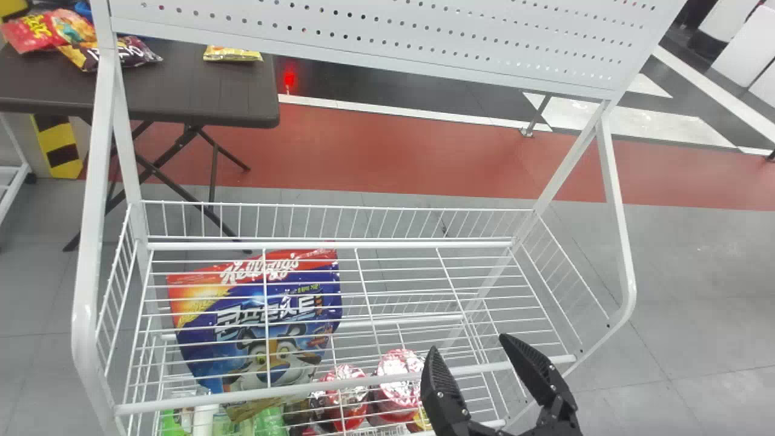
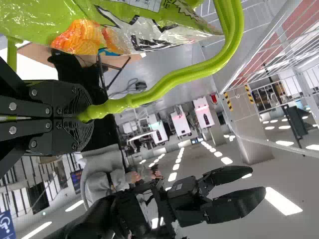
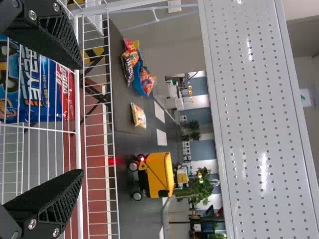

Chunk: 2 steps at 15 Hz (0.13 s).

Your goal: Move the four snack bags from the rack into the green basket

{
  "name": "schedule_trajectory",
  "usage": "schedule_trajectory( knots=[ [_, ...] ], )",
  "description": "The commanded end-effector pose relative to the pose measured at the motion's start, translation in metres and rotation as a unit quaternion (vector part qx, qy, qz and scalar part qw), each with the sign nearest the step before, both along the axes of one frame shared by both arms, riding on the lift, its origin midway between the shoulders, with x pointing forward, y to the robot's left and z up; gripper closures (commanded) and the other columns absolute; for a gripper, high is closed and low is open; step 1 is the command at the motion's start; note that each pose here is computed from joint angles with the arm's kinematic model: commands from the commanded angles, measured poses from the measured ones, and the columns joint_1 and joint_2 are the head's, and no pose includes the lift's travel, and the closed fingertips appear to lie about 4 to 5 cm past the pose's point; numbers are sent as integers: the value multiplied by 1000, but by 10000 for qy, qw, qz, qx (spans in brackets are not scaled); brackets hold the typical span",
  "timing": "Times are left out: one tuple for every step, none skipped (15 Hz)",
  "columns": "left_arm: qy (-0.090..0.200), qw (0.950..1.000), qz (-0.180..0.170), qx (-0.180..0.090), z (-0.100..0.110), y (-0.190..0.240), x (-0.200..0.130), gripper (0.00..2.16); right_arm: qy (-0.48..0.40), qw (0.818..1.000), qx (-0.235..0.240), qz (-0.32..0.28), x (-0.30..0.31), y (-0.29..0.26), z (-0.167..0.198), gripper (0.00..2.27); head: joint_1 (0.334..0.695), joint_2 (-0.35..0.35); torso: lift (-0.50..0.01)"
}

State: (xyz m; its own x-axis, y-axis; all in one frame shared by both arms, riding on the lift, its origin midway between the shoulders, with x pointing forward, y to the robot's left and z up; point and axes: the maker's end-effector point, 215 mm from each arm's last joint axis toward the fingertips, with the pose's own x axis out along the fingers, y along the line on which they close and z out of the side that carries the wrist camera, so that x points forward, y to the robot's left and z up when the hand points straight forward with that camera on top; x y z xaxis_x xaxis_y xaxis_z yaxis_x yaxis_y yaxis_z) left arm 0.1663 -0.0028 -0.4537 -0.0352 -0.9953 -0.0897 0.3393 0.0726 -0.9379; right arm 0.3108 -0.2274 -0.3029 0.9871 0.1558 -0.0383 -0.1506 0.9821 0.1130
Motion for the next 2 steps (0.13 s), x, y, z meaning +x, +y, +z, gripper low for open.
schedule_trajectory(
  knots=[
    [-8, 10000, 4, 5, 0, 0, 0, 1929, -14, 10000, 40, -3, 0, -2, 1, 63, 695, -350, 0],
    [-8, 10000, 4, 5, 0, 0, 0, 1929, -16, 10000, 46, -13, 0, -4, 1, 63, 695, -350, 0]
  ],
)
